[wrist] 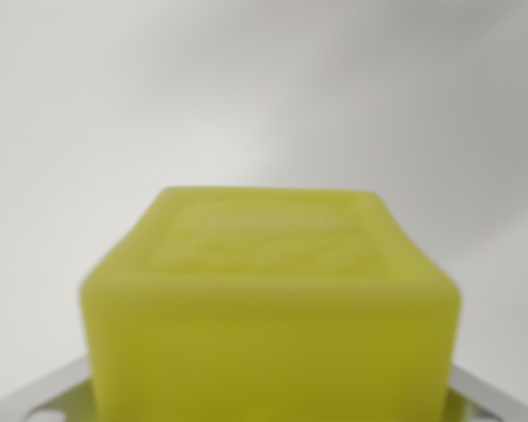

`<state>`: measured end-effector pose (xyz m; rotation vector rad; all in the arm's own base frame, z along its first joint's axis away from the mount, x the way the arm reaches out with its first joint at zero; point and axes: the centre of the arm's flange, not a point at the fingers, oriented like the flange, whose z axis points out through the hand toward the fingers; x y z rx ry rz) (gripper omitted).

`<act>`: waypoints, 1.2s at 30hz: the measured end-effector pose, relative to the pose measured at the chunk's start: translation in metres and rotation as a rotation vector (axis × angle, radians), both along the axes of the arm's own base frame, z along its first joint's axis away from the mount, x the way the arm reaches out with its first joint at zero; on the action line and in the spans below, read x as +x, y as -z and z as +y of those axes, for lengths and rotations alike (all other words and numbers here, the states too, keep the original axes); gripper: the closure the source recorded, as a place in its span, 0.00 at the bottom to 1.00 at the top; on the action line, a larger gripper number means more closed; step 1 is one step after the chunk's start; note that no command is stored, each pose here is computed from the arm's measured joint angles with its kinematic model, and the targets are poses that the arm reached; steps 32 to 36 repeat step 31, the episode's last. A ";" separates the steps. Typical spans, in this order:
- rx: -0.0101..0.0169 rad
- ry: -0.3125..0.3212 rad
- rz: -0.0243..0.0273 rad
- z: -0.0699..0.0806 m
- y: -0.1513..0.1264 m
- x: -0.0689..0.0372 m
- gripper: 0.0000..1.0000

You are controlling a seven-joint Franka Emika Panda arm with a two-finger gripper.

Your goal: Pick yellow cube

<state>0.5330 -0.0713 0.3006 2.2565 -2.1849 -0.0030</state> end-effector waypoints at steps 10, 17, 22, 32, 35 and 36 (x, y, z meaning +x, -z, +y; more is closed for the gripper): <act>0.0000 0.000 -0.0004 0.000 -0.025 0.000 1.00; 0.0001 0.000 -0.0003 0.000 -0.043 0.000 1.00; 0.0001 0.000 -0.0002 0.000 -0.055 0.000 1.00; 0.0001 0.000 -0.0003 0.000 -0.064 0.000 1.00; 0.0001 0.000 -0.0003 0.000 -0.064 0.000 1.00; 0.0001 0.000 -0.0003 0.000 -0.064 0.000 1.00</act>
